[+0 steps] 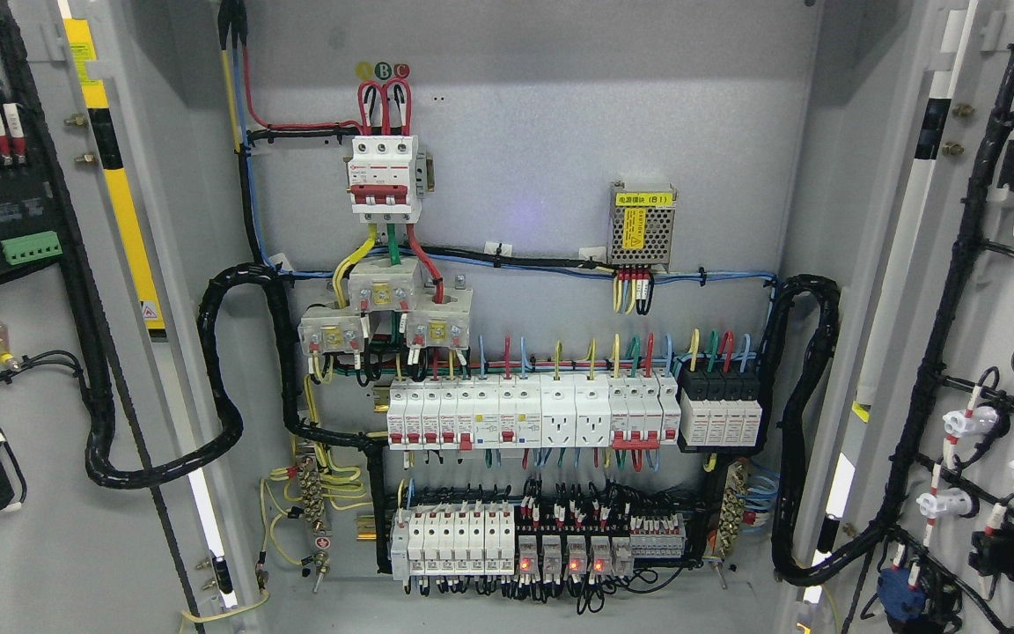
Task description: Open door with both hands
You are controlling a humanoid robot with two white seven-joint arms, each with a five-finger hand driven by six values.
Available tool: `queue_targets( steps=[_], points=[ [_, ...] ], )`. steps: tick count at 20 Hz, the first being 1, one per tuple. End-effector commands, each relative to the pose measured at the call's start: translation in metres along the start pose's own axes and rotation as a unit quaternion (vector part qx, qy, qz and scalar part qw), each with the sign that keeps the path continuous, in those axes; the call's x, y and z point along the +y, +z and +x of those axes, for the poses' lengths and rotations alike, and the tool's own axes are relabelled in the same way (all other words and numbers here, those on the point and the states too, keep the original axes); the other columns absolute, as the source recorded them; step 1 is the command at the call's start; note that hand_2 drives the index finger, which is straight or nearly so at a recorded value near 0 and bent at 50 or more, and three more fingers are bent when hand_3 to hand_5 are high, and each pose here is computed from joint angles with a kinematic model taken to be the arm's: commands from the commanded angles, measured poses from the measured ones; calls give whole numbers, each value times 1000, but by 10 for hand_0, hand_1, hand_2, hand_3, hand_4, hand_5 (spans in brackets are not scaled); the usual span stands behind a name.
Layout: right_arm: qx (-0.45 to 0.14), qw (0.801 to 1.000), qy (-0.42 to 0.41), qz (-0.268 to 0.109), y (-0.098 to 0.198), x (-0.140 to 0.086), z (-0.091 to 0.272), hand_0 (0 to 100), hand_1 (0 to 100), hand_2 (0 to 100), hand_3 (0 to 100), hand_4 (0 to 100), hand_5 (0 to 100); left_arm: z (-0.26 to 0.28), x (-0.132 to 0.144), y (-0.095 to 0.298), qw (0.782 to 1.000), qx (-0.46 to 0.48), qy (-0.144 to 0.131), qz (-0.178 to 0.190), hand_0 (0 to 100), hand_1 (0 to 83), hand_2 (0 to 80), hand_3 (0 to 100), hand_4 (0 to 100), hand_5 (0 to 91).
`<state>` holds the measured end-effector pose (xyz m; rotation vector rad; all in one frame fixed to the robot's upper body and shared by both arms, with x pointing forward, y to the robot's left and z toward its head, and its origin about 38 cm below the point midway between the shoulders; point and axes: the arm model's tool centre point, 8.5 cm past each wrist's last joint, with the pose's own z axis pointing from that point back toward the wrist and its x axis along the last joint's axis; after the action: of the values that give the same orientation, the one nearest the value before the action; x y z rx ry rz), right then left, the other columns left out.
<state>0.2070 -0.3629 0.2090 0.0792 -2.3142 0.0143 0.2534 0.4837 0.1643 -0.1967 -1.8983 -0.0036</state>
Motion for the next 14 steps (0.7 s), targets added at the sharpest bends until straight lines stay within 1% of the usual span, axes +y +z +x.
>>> queue_targets(
  steps=[1, 5, 7, 9, 10, 13, 14],
  points=[
    [-2, 1000, -2, 8, -2, 1, 2, 0, 500, 40, 0, 0, 0, -32, -65, -10, 996, 21, 46, -72, 120, 556, 0, 0, 0, 0],
    [7, 999, -27, 33, -3, 16, -7, 0, 500, 40, 0, 0, 0, -81, -110, 10, 988, 99, 24, -113, 120, 556, 0, 0, 0, 0],
    [16, 997, -49, 50, -3, 29, -13, 0, 500, 40, 0, 0, 0, -97, -131, 16, 985, 112, 31, -128, 120, 556, 0, 0, 0, 0],
    [25, 994, -76, 69, -2, 46, -21, 0, 500, 40, 0, 0, 0, -103, -143, 16, 983, 113, 43, -137, 120, 556, 0, 0, 0, 0],
    [32, 992, -90, 79, 0, 55, -26, 0, 500, 40, 0, 0, 0, -104, -144, 17, 983, 114, 44, -139, 120, 556, 0, 0, 0, 0],
    [72, 982, -135, 111, 14, 87, -43, 0, 500, 40, 0, 0, 0, -114, -151, 21, 982, 121, 59, -133, 120, 556, 0, 0, 0, 0],
    [92, 978, -143, 123, 22, 98, -53, 0, 500, 40, 0, 0, 0, -126, -150, 27, 981, 136, 67, -123, 120, 556, 0, 0, 0, 0]
  ],
)
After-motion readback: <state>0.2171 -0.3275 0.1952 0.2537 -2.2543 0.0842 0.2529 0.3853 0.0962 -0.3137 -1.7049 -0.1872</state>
